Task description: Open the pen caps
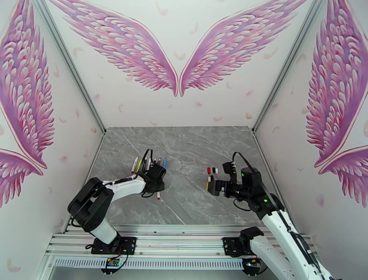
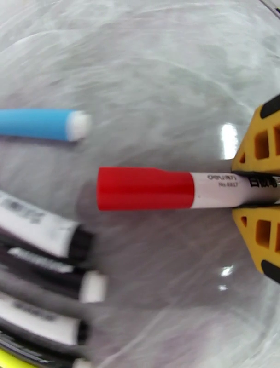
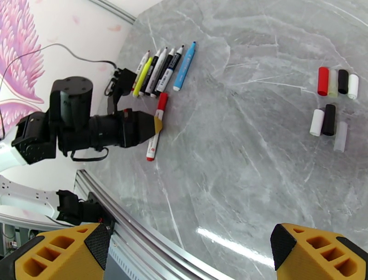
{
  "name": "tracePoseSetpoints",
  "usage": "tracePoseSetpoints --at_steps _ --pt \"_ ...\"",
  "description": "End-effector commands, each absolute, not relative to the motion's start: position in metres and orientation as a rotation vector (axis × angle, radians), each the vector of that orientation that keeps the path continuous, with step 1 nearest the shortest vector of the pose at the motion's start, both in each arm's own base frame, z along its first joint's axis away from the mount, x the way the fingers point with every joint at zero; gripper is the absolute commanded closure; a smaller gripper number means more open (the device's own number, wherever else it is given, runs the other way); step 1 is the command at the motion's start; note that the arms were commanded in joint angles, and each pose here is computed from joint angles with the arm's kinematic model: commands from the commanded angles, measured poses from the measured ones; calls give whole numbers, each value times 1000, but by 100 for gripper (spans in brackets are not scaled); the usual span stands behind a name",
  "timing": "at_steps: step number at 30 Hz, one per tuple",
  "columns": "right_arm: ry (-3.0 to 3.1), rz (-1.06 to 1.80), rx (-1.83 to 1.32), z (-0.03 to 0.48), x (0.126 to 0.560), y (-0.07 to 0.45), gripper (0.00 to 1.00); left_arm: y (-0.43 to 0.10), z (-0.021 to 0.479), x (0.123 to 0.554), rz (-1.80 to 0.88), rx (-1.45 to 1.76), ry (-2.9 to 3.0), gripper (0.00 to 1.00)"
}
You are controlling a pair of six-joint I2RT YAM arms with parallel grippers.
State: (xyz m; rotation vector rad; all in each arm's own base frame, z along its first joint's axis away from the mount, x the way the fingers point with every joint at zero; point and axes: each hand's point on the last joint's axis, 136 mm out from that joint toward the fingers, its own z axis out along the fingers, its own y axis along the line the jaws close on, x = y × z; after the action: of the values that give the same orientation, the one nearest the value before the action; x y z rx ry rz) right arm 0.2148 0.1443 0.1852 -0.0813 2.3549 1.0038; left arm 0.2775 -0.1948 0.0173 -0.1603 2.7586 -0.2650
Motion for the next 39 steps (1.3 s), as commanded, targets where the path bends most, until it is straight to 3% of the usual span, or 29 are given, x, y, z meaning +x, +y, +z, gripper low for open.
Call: tracePoseSetpoints --at_steps 1,5,13,27,30,39 --pt "2372 1008 -35 176 219 145 1 -209 35 261 -411 -58 2729 83" --pt "2370 1080 0 173 223 152 1 -225 58 250 -586 46 2650 83" --pt "2353 1278 84 178 237 180 12 -283 117 232 -1076 346 2350 84" --pt "2352 1269 31 186 256 232 10 -356 159 212 -1335 580 2167 84" --pt "2358 1272 19 185 257 241 15 -365 161 207 -1372 600 2154 84" --pt "2366 1232 26 180 258 245 45 -372 163 203 -1377 618 2150 85"
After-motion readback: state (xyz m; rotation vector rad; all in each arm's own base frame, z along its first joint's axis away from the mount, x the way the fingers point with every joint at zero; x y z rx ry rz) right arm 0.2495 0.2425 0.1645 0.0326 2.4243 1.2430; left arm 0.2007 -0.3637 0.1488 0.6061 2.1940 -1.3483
